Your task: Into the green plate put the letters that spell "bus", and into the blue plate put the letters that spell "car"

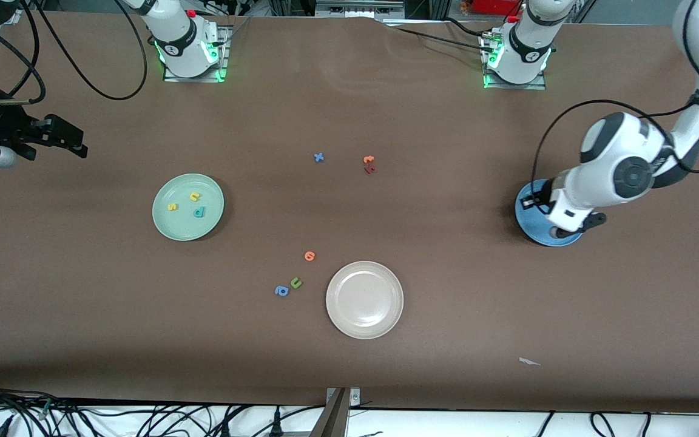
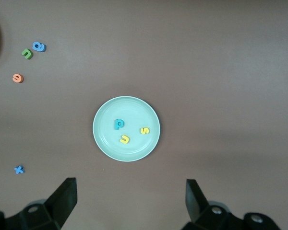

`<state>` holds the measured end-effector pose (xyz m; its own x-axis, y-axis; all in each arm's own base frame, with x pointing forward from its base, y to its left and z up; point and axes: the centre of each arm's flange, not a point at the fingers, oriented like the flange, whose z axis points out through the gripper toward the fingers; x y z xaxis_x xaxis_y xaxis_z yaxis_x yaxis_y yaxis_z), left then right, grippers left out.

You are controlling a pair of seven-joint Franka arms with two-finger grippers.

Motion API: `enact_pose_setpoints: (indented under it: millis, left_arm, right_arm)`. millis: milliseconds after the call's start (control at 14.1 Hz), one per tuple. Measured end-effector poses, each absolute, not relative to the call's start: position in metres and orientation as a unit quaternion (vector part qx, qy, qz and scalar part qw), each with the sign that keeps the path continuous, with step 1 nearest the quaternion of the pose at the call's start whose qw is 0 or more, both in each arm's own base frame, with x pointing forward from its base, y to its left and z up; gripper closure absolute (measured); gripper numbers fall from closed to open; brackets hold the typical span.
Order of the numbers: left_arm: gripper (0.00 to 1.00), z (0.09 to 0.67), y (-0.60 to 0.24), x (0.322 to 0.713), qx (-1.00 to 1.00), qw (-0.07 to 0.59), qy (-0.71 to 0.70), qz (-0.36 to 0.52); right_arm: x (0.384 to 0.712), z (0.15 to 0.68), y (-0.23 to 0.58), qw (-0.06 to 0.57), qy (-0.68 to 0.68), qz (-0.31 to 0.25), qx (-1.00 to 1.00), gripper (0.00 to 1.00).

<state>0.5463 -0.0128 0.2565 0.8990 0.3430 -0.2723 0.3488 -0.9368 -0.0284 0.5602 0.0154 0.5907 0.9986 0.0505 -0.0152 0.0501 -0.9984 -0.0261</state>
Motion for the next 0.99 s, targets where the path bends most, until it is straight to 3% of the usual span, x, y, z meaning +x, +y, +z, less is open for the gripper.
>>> enact_pose_setpoints:
  millis: [778,990]
  left_arm:
    - [0.76,0.202,-0.018,0.546,0.975,-0.012,0.161,-0.154]
    - [0.53,0.203,-0.015,0.549,0.975,-0.012,0.163,-0.152]
  right_arm:
    - [0.56,0.591,0.02,0.013,-0.029,0.009,-0.999,0.0]
    - [0.56,0.59,0.02,0.013,-0.029,0.01,-0.999,0.0]
